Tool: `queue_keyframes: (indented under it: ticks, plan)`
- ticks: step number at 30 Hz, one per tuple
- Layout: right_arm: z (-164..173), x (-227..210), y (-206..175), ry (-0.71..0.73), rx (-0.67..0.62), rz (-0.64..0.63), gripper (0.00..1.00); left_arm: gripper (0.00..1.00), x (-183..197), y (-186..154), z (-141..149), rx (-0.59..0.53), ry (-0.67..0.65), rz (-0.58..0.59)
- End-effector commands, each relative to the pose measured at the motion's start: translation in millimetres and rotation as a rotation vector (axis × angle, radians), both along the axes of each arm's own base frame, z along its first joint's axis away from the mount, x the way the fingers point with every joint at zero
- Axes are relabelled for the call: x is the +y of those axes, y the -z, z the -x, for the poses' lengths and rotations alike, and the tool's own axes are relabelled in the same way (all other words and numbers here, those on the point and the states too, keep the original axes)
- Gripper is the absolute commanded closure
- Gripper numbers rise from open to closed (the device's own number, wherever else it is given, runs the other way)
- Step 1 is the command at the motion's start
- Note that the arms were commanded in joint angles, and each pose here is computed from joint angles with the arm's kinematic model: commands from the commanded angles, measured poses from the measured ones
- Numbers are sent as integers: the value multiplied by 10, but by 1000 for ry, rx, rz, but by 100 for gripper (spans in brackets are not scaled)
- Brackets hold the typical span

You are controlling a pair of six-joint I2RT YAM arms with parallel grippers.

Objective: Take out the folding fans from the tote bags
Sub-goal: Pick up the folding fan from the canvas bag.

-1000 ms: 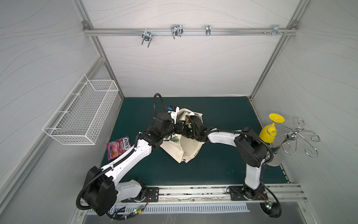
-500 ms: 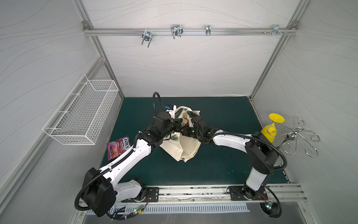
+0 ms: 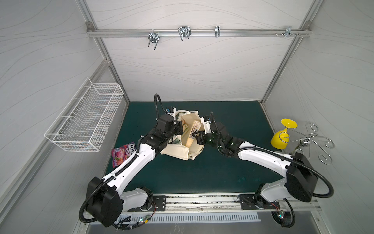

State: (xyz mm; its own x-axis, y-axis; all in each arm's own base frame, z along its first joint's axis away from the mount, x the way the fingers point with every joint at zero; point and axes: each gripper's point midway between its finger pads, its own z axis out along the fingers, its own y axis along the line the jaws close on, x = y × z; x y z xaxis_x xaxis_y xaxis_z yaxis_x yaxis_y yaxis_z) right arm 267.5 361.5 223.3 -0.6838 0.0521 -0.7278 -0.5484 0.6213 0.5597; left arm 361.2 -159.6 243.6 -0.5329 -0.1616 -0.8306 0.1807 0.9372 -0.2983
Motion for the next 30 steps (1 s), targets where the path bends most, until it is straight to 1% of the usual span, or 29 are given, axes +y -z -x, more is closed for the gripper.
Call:
queue_keyframes:
  ticks: [1, 8, 14, 16, 19, 21, 24, 30]
  plan:
    - [104, -142, -152, -20, -60, 24, 100, 100, 97, -322, -109, -84, -26, -33]
    - [110, -490, -717, -27, -135, -16, 100, 100, 18, -154, -121, -42, 57, -124]
    - [-33, -1019, -1172, 58, -184, 20, 100, 100, -51, -91, -55, -39, 120, -131]
    - [-112, -1215, -1255, 106, -177, 50, 100, 100, -69, -79, -24, -43, 139, -129]
    - [-304, -1492, -1261, 188, -147, 114, 100, 100, -104, -90, 33, -54, 169, -112]
    - [-468, -1659, -1170, 234, -87, 146, 100, 100, -146, -120, 84, -70, 195, -83]
    - [-666, -1748, -1025, 225, 1, 159, 100, 100, -160, -138, 125, -80, 201, -54]
    - [-1023, -1796, -563, 196, 153, 337, 100, 100, -153, -130, 181, -63, 205, -42]
